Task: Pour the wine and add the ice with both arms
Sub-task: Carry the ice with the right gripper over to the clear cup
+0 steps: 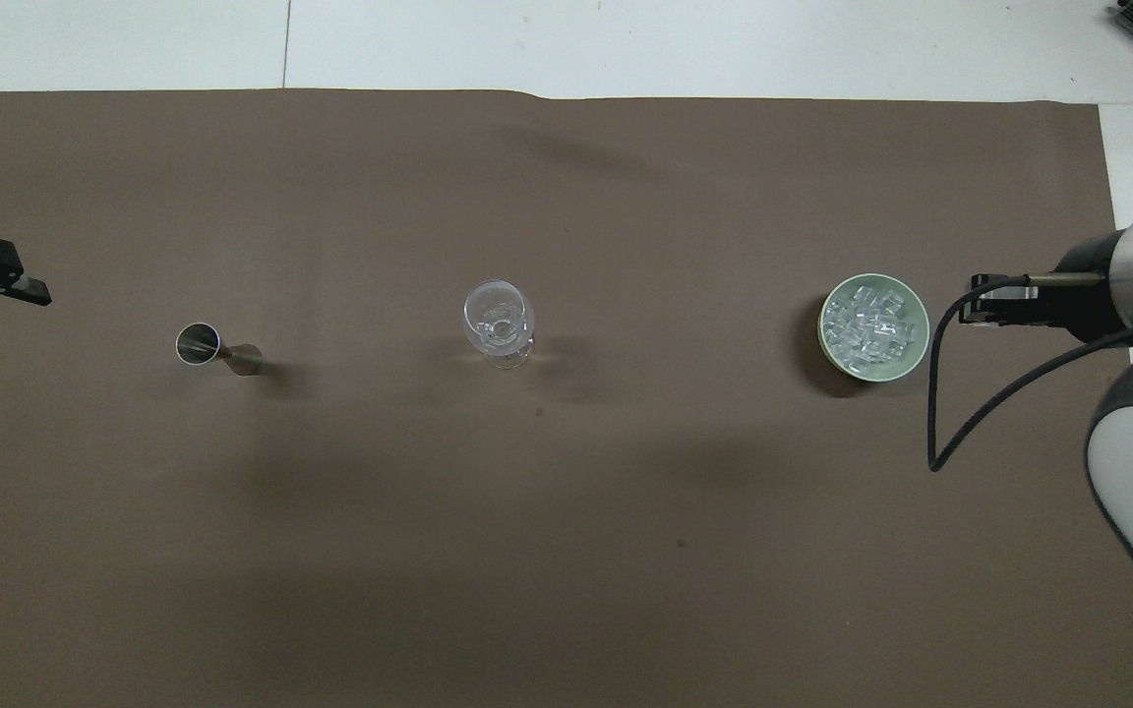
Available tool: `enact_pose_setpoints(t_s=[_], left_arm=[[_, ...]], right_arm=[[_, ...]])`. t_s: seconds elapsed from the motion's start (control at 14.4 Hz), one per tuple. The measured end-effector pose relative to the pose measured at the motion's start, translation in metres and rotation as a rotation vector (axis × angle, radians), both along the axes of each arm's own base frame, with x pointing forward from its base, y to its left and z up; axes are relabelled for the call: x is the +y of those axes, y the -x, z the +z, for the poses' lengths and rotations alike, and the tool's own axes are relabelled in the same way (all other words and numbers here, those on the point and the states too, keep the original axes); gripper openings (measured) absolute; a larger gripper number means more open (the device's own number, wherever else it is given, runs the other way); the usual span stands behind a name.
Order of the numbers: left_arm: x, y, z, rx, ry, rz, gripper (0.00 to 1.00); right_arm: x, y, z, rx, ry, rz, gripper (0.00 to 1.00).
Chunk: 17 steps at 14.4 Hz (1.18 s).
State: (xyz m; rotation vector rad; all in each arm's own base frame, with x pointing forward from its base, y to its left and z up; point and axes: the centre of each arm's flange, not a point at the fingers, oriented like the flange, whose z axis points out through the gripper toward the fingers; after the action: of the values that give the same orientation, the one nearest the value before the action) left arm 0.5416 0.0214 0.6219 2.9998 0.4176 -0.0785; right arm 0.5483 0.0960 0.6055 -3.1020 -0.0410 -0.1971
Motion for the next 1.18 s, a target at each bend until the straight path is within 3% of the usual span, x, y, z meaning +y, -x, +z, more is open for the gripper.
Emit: enact_pose_setpoints(t_s=[0.42,0.69,0.9,1.18], left_arm=[[-0.034,0.016,0.008,0.038,-0.052,-0.183,1.00],[-0.044,0.017,0.008,0.042,-0.059,-0.235,1.00],[-0.039,0.018,0.008,0.043,-0.112,-0.258,1.00],[-0.042,0.023,0.017,0.025,-0.097,-0.273,1.00]], right_arm=[[0.092,0.007,0.018,-0.030,-0.048,0.035,0.26],[0.161,-0.003,0.011,0.000,-0.127,-0.089,0.26],[0.201,-0.017,-0.001,-0.006,-0.203,-0.188,0.26],[0.255,-0.018,-0.028,-0.005,-0.276,-0.248,0.26]])
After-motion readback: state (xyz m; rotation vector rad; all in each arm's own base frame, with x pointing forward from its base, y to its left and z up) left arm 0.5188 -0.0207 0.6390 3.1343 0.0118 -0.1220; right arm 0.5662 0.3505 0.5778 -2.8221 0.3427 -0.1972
